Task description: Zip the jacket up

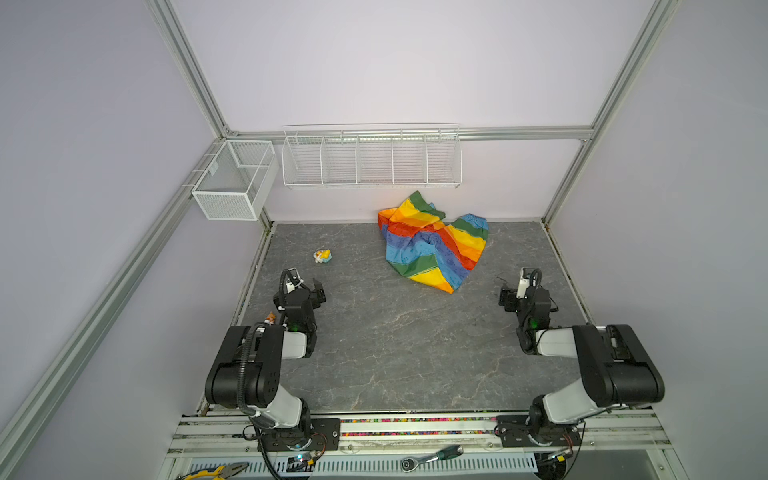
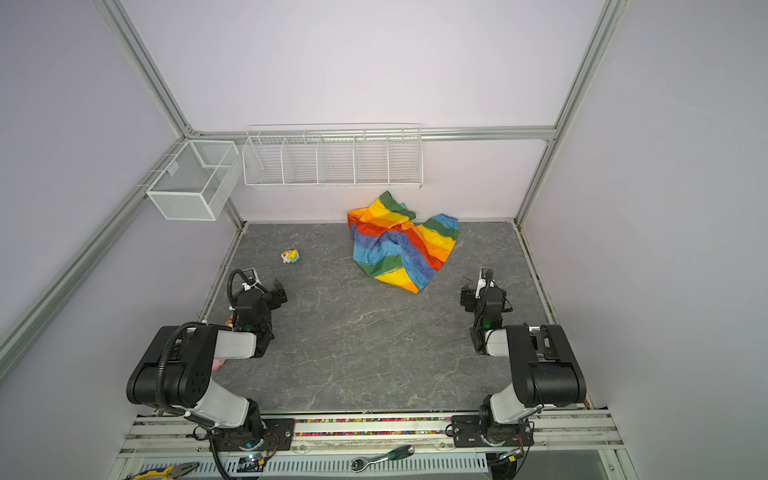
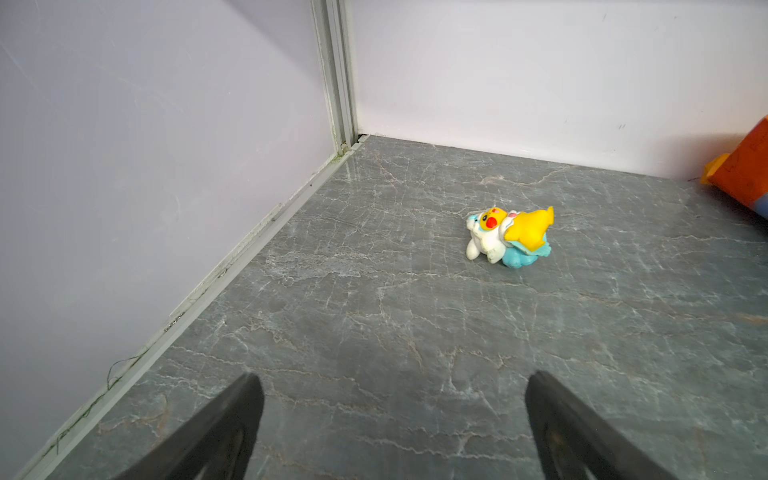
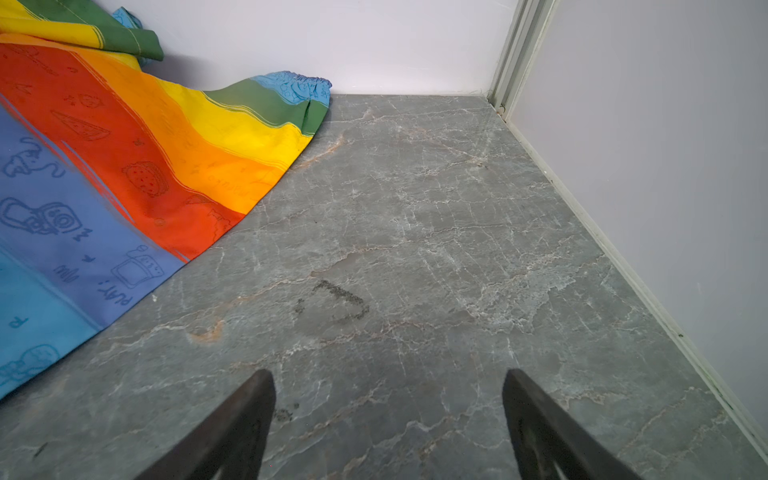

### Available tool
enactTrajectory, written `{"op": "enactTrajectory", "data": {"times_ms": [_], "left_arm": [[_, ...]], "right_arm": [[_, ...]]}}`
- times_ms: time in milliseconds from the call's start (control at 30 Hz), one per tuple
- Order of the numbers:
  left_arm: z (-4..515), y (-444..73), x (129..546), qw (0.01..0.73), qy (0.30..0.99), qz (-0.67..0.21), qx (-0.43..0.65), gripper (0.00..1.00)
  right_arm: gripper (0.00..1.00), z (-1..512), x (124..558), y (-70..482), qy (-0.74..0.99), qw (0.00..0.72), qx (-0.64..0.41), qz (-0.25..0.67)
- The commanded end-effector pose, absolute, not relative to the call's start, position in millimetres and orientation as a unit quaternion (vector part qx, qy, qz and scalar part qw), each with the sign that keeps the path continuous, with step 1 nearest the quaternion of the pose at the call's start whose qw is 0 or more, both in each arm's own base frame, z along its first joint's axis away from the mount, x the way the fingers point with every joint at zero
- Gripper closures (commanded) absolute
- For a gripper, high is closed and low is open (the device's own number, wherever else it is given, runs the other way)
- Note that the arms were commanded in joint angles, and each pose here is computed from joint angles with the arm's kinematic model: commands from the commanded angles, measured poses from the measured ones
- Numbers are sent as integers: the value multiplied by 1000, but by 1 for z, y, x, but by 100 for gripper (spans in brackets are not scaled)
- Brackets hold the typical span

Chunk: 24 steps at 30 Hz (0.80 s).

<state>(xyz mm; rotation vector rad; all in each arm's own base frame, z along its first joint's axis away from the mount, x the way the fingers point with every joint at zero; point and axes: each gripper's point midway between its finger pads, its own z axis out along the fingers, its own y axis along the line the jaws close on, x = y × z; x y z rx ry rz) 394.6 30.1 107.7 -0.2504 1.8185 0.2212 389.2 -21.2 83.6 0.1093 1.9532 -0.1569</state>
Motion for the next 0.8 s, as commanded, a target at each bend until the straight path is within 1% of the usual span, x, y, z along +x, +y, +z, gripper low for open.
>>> {"op": "enactTrajectory", "data": {"times_ms": [0,367,500,767], "left_arm": [[119,29,398,616,775,90,-106,1],[119,30,398,617,774,90,-107,1],[127,37,394,616,770,101,-130,1],[144,44,390,614,767,113,-146,1]], "right_arm": [[12,94,392,-21,819,569,40,-70],[12,95,391,-21,816,572,40,-69],[12,101,388,-29,814,572,61,-79],[12,108,381,-29,800,592,61,-79]]}}
